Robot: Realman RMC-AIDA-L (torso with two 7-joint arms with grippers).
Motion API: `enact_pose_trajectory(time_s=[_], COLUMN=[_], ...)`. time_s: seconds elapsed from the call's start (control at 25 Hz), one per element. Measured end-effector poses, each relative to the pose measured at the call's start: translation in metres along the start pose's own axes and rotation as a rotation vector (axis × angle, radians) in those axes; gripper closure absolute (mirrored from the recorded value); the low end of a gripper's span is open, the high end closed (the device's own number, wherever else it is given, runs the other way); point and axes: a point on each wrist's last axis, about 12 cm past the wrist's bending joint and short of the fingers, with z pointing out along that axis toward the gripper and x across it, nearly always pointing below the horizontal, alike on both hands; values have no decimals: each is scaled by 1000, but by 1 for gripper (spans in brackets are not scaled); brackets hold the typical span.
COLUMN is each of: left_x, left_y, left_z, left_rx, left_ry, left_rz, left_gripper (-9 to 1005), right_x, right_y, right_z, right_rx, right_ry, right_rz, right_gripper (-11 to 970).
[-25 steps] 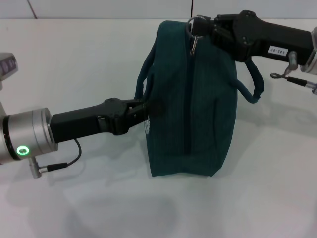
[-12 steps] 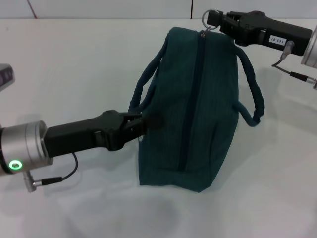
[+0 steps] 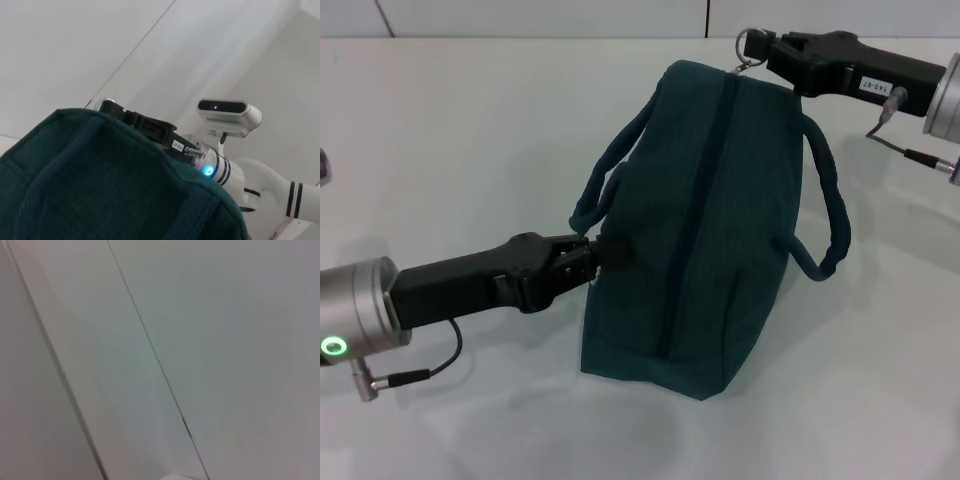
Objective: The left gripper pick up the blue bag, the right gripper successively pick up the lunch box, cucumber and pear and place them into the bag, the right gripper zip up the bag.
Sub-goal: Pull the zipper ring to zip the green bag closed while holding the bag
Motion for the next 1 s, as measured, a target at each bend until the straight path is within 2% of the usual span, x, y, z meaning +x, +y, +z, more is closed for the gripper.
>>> enact_pose_trajectory(time_s=[0.16, 0.4, 0.6, 0.8, 1.0], left_x=[0, -10, -34, -62, -80], left_y=[0, 0, 4, 13, 19], left_z=[1, -8, -17, -4, 37], left_rx=[4, -1, -30, -44, -28], left_ry=[11, -27, -153, -176, -82], left_rz=[4, 23, 34, -8, -27], left_gripper=[945, 734, 542, 398, 231], right_x=[1, 6, 10, 11, 13], right_y=[0, -1, 2, 10, 11], right_z=[-4, -14, -20, -30, -35], right_rx=[4, 14, -7, -63, -64], right_ry=[-7, -16, -21, -62, -87], right_rz=[3, 11, 3, -28, -34], right_gripper=[940, 939, 939, 938, 938])
